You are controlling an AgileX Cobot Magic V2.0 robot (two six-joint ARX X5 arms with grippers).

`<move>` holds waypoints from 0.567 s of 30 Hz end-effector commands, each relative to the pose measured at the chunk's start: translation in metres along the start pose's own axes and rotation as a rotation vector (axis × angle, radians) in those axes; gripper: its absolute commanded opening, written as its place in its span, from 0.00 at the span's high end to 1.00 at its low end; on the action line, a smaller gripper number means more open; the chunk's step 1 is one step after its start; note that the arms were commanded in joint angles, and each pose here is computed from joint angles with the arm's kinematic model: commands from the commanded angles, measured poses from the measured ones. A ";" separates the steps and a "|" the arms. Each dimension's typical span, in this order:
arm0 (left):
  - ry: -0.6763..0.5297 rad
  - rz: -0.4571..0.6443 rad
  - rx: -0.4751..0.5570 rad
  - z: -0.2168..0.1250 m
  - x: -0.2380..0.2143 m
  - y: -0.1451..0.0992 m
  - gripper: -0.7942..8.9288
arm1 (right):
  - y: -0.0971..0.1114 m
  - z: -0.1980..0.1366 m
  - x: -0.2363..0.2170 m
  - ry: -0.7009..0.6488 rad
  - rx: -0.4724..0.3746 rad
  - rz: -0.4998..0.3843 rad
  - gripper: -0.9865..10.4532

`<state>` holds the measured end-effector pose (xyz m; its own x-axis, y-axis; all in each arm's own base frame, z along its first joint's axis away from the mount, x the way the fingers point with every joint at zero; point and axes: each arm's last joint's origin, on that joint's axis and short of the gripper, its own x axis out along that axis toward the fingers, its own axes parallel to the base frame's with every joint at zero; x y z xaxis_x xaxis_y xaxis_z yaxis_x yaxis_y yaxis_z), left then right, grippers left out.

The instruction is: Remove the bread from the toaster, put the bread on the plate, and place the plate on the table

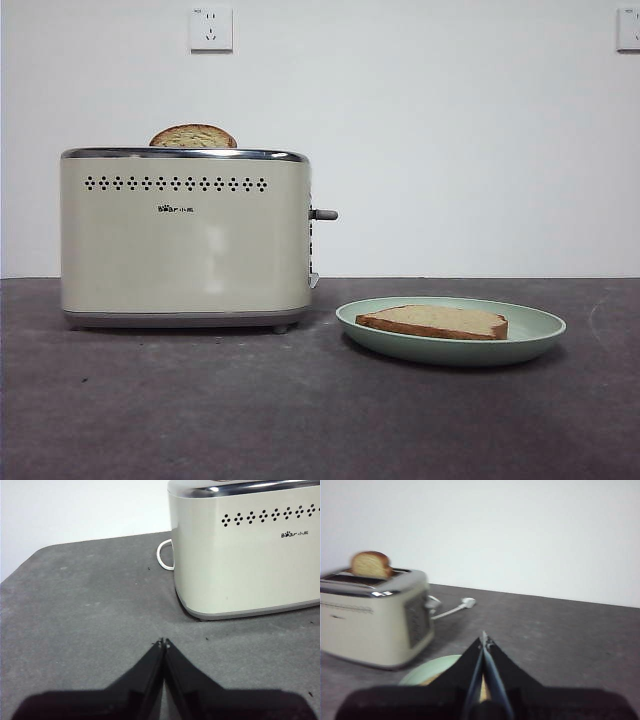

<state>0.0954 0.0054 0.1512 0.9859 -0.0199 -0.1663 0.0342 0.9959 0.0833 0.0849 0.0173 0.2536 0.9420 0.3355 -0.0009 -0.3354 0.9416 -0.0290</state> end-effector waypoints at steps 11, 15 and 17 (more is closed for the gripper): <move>0.006 0.003 -0.010 -0.004 0.001 0.000 0.92 | -0.004 -0.101 0.009 0.110 0.163 -0.173 0.91; 0.006 0.003 -0.010 -0.004 0.001 0.000 0.92 | -0.004 -0.106 0.008 0.169 0.158 -0.172 0.91; 0.006 0.003 -0.010 -0.004 0.001 0.000 0.92 | -0.004 -0.106 0.008 0.168 0.170 -0.172 0.91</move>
<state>0.0954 0.0054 0.1512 0.9859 -0.0196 -0.1663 0.0338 0.9959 0.0834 0.0948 0.0138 0.1521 0.9724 0.1734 -0.1562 -0.1578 0.9817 0.1069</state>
